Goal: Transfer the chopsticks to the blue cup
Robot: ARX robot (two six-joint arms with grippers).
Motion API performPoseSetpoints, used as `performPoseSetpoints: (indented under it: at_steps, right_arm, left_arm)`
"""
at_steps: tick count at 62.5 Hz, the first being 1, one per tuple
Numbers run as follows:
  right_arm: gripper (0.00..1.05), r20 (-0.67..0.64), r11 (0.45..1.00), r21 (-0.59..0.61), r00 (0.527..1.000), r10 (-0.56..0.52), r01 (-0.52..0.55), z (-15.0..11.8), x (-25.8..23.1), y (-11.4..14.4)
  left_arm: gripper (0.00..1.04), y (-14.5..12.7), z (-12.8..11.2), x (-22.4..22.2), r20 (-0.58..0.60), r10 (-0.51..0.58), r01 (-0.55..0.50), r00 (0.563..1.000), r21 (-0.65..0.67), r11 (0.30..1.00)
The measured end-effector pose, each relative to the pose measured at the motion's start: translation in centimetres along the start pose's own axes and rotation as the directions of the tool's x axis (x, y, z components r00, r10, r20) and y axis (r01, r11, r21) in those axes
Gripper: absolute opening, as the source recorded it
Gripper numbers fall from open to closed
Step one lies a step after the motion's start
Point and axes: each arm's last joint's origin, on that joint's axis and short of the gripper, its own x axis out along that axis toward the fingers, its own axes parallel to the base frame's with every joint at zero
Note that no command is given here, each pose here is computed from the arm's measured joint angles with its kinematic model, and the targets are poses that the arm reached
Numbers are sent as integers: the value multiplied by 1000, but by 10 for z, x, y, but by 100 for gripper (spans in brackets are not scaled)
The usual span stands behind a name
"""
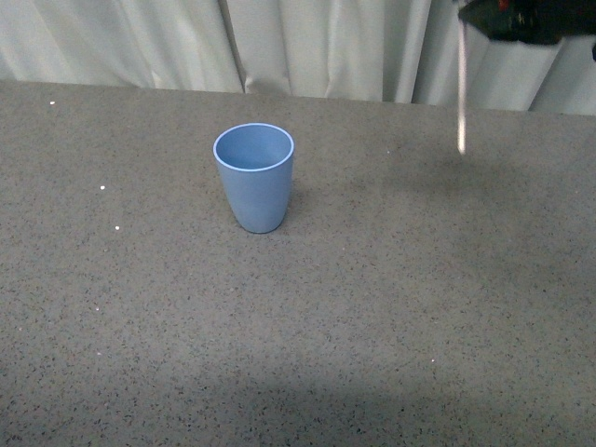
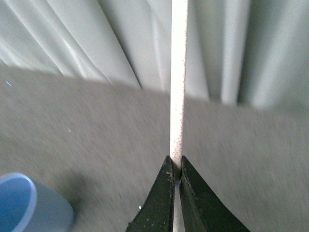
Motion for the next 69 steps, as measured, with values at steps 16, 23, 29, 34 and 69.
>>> performPoseSetpoints:
  at_steps: [16,23,29,34,69]
  right_arm:
    - [1,262,956,-180,925,273,-231,15,16,70]
    - [1,249,930,-207,902,352,-305,12,30,95]
    - [1,235,914,-222,891,389,-341,7,38,110]
    - [1,223,900,-238,881,417,-365,3,44,121]
    - [1,116,881,-258,892,437,-398,-36,68,135]
  left_arm:
    - [98,0,0,0,0,0,0,1000,0,1000]
    - [98,0,0,0,0,0,0,1000,0,1000]
    - [98,0,0,0,0,0,0,1000,0,1000]
    - [98,0,0,0,0,0,0,1000,0,1000]
    - [98,0,0,0,0,0,0,1000,0,1000]
